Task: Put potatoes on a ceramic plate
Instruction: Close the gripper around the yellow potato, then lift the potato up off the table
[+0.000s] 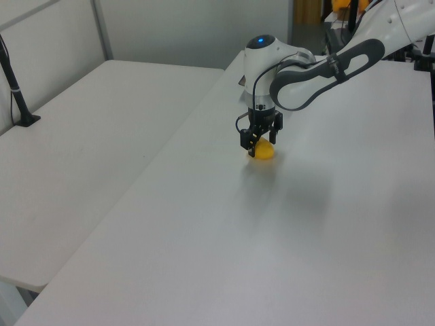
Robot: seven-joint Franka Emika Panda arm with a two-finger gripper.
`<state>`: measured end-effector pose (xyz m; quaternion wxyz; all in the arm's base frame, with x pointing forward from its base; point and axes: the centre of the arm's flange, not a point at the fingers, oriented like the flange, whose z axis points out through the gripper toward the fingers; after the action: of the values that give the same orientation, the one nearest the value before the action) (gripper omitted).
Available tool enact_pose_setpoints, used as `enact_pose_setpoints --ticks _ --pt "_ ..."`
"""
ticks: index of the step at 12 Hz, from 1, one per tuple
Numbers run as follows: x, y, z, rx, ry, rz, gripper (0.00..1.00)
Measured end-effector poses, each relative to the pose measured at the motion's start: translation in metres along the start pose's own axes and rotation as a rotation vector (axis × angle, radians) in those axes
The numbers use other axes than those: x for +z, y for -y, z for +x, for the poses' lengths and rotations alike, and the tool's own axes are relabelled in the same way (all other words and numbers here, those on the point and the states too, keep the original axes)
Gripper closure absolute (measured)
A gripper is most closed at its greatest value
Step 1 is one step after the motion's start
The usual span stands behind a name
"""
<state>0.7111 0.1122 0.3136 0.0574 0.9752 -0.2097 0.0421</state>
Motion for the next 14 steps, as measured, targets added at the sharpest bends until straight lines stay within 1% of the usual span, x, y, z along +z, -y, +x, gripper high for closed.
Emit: enact_pose_setpoints --ticks 1,2,6,8,10,12,13,14 --pt "-0.001 0.0 0.001 0.001 -0.01 0.008 0.28" --pt "-0.002 0.001 0.003 0.001 -0.02 0.015 0.37" --pt "-0.002 -0.002 0.005 0.006 -0.023 0.018 0.37" --pt "-0.013 -0.005 0.01 -0.003 -0.038 0.027 0.37" --pt "-0.049 -0.011 0.012 -0.056 -0.07 0.042 0.37" --pt "-0.103 -0.023 0.01 -0.109 -0.089 0.048 0.37" --pt "-0.131 -0.034 0.008 -0.13 -0.088 0.057 0.37" --pt "-0.159 -0.049 0.007 -0.156 -0.08 0.082 0.37"
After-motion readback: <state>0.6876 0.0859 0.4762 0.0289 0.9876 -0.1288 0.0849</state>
